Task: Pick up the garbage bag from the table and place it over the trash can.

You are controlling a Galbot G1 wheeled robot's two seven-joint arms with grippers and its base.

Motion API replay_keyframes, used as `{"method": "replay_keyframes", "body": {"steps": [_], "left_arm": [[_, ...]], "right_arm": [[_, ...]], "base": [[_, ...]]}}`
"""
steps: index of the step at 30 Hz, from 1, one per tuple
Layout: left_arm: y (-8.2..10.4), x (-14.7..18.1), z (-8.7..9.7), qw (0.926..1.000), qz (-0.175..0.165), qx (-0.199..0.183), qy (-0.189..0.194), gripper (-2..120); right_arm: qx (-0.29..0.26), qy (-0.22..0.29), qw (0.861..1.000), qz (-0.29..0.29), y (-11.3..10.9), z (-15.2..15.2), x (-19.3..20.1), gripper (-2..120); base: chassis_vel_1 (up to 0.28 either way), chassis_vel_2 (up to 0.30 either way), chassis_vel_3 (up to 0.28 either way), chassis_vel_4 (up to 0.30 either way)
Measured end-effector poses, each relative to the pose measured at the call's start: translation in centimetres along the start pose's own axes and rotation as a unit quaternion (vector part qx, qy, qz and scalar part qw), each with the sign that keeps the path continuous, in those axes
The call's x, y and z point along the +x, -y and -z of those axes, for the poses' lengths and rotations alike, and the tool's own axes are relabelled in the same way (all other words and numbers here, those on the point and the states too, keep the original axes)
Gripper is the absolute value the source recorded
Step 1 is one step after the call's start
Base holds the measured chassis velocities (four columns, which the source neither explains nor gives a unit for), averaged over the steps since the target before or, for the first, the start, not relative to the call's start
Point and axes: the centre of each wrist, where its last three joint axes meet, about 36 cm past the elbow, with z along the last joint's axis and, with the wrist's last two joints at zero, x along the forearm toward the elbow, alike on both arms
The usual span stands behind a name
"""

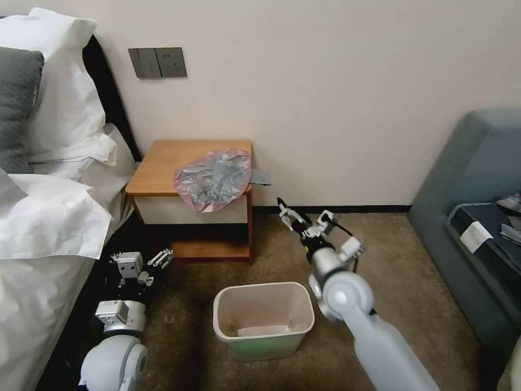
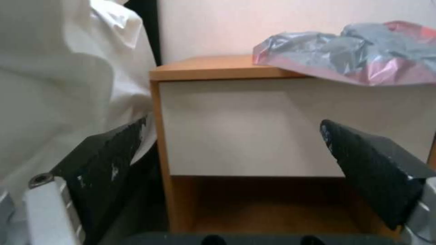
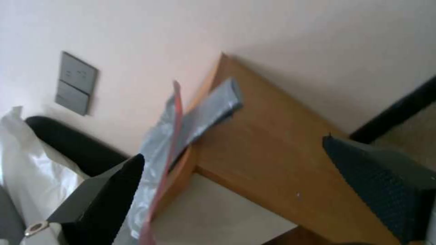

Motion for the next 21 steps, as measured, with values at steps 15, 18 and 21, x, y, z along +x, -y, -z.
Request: {"method": "replay_keyframes", "body": {"steps": [15, 18, 21], "left_arm": [[1.0, 2.8, 0.0, 0.9994, 0.030, 0.011, -0.015, 99], [0.9, 2.9, 0.2, 0.9993, 0.034, 0.011, -0.014, 99], [0.8, 3.2, 0.3, 0.9992, 0.036, 0.009, -0.015, 99]], "right_arm": [[-0.091, -0.035, 0.995, 0.002, -1.1, 0.0, -9.5, 100], [-0.098, -0.039, 0.994, 0.007, -1.5, -0.5, -10.4, 100], [-0.106, -0.038, 0.994, 0.009, -1.7, -0.6, -11.4, 100]], "base": [[0.000, 0.000, 0.000, 0.000], [0.000, 0.000, 0.000, 0.000], [0.000, 0.000, 0.000, 0.000]]}}
